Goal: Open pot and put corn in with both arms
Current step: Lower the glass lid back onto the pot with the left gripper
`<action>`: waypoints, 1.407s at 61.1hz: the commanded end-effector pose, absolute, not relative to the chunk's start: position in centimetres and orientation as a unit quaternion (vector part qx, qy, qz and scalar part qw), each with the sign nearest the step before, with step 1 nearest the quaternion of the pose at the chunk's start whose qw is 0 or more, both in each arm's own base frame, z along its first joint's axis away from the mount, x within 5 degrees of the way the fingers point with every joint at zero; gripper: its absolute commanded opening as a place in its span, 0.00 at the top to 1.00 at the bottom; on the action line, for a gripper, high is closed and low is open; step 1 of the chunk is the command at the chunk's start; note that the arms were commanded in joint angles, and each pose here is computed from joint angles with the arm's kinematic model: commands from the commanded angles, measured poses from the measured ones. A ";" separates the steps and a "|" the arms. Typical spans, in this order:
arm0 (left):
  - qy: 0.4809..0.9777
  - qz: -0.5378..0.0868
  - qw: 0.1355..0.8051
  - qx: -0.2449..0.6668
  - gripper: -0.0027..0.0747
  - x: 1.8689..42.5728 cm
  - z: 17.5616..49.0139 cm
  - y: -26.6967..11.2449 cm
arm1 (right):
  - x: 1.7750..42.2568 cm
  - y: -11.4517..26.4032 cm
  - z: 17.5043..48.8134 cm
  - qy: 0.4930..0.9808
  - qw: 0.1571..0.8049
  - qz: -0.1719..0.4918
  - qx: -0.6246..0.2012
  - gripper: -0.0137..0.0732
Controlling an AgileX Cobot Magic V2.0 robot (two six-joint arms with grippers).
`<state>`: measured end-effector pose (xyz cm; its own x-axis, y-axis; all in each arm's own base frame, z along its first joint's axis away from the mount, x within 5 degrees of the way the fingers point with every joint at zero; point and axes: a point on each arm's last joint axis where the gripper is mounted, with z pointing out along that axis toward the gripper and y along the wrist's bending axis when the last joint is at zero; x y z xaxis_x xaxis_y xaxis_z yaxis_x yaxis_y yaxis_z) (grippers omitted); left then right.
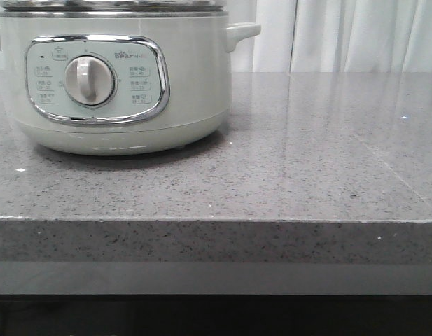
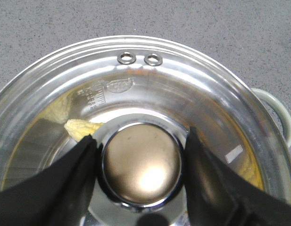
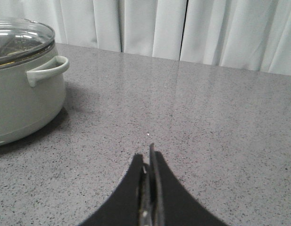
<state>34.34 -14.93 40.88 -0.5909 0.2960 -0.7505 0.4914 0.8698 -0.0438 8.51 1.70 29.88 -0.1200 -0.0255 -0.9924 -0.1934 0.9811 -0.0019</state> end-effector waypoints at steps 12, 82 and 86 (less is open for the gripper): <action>0.844 -0.146 0.469 0.216 0.34 32.7 45.1 -14.7 | 8.6 1.5 31.5 0.712 0.697 0.054 -0.064 0.92; 0.712 -0.139 0.667 0.170 0.99 11.5 40.5 -5.2 | 8.6 1.5 31.5 0.712 0.697 0.054 -0.064 0.92; 0.704 -0.139 0.676 0.166 0.99 9.9 38.8 -4.5 | 8.6 1.5 31.5 0.712 0.697 0.054 -0.064 0.92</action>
<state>11.52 -5.20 38.40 -0.1677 0.1161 -0.9790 0.4342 0.9003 0.0323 8.51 1.70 29.88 -0.1200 -0.0255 -0.9924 -0.1934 0.9811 -0.0019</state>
